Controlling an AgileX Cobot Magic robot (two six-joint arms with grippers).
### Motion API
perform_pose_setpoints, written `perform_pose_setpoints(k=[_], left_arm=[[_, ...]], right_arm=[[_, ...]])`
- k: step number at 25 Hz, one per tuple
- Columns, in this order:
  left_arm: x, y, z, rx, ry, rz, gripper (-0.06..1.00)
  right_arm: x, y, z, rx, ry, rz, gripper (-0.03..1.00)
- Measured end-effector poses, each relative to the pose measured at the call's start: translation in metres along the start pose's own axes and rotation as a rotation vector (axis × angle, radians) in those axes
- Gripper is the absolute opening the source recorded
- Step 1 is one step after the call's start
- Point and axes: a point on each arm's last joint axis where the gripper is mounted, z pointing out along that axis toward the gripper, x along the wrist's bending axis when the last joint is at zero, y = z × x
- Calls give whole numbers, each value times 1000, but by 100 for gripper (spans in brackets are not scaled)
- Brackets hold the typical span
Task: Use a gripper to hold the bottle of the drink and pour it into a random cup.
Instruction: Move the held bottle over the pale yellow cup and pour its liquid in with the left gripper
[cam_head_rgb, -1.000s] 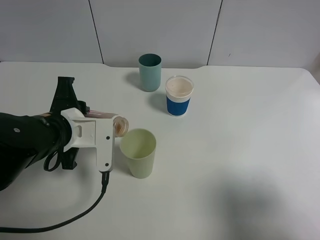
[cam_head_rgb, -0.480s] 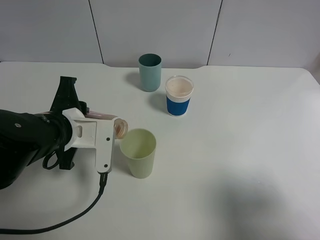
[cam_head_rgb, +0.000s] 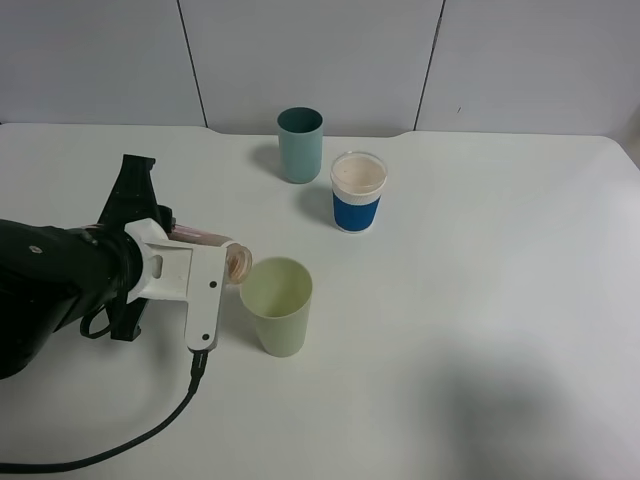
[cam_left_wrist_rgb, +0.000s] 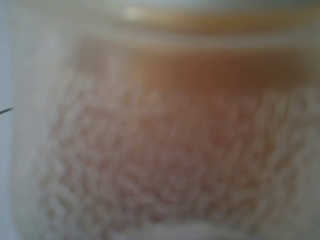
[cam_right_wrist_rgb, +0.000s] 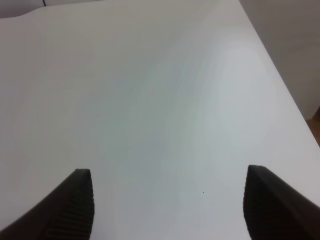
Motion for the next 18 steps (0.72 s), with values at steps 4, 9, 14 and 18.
perform_pose_setpoints(k=[4, 9, 14, 18], left_arm=[[0, 0, 0, 7, -13, 7, 36], [10, 6, -2, -1, 0, -27, 36], [14, 7, -2, -3, 13, -29, 36], [15, 8, -2, -11, 31, -1, 36]], right_arm=[[0, 0, 0, 0, 0, 0, 63], [0, 0, 0, 0, 0, 0, 63], [0, 0, 0, 0, 0, 0, 63], [0, 0, 0, 0, 0, 0, 63]])
